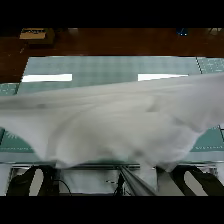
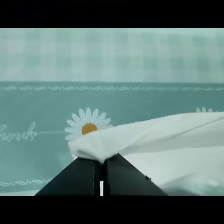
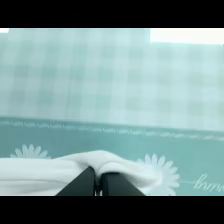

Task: Fold the shirts.

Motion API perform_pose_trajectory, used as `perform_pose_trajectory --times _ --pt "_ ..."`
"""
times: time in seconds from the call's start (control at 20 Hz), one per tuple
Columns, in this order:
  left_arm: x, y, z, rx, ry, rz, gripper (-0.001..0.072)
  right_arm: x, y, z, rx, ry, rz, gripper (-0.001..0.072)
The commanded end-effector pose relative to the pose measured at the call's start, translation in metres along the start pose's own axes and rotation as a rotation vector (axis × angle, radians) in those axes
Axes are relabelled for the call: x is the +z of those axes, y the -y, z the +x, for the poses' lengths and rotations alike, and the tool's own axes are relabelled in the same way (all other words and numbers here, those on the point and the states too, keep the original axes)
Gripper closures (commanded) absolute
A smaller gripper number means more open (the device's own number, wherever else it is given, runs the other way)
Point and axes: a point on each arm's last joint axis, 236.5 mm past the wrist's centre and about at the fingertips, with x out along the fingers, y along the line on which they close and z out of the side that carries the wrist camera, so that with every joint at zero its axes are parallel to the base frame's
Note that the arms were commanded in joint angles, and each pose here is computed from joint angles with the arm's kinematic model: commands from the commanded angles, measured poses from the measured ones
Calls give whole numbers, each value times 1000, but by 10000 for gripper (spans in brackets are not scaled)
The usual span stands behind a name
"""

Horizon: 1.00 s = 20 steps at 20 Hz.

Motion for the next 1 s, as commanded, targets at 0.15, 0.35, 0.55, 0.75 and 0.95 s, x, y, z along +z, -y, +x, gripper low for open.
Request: perform_pose_trajectory --times 0.15,0.35,0.55,0.75,0.95 --pt "-34 -28 162 -126 -364 -29 685 2 13 201 98 -411 -29 673" --pt "15 -47 252 -113 -290 -88 684 25 6 295 113 -345 -34 673" --pt "67 -78 310 -51 -93 -149 685 88 6 340 96 -70 0 673" --pt "116 -105 332 13 125 -185 684 129 5 359 111 109 61 672" --pt "125 -110 350 34 175 -183 684 123 -4 388 170 95 128 672"
